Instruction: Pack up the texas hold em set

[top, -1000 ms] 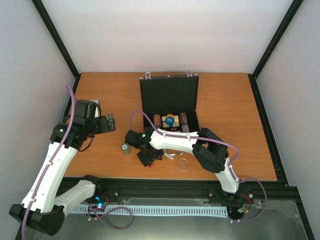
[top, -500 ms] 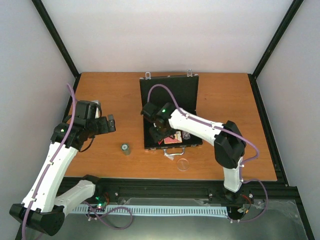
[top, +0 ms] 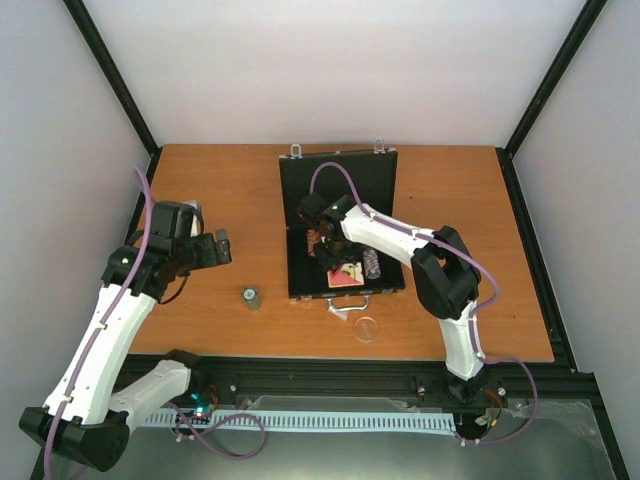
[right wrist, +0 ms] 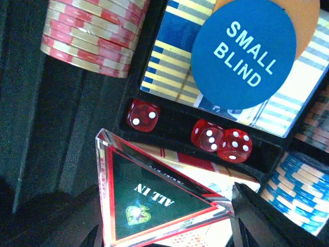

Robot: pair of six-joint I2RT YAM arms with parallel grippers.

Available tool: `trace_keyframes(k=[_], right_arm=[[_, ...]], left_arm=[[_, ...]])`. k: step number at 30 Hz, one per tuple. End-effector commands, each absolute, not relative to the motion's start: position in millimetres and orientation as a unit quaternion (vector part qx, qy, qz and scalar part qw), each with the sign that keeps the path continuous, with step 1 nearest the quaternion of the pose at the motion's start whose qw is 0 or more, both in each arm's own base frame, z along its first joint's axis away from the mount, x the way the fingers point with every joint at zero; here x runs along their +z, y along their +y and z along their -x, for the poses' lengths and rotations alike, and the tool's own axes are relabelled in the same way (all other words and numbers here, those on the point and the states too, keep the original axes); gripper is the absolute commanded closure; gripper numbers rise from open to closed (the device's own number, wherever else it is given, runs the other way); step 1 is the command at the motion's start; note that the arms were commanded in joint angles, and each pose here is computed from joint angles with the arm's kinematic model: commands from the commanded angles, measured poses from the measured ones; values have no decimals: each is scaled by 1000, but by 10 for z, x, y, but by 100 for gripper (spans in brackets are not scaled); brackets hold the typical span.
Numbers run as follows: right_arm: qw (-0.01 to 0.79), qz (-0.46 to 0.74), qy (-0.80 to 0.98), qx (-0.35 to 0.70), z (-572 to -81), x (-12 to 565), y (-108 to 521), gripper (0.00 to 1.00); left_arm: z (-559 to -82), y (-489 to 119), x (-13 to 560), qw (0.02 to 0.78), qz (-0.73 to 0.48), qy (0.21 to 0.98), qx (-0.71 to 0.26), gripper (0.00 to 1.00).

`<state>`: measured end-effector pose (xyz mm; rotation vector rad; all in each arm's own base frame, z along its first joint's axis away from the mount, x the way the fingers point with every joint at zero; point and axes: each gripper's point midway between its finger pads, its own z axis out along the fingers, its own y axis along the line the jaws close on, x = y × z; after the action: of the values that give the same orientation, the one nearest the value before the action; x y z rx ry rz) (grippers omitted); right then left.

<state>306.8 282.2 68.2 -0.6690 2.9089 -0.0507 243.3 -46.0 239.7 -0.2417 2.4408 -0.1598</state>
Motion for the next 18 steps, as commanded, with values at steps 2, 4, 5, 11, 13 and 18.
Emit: trace_keyframes(k=[2, 4, 5, 11, 13, 18], right_arm=[[83, 224, 971, -15, -3179, 613, 2809, 56], [80, 219, 972, -14, -3197, 573, 2798, 56], [80, 217, 973, -13, -3208, 561, 2802, 56], [73, 193, 978, -16, -3229, 461, 2778, 56], [70, 179, 981, -13, -3225, 442, 2787, 56], [72, 138, 988, -5, -3222, 441, 2800, 56]], left_arm=[[-2489, -449, 2425, 344, 100, 932, -61, 0], [-2490, -449, 2414, 342, 100, 932, -60, 0], [-2494, -450, 2407, 342, 99, 933, -59, 0], [-2505, -462, 2397, 339, 95, 934, -59, 0], [-2504, -463, 2400, 340, 93, 934, -59, 0], [-2497, -463, 2396, 339, 90, 935, -58, 0]])
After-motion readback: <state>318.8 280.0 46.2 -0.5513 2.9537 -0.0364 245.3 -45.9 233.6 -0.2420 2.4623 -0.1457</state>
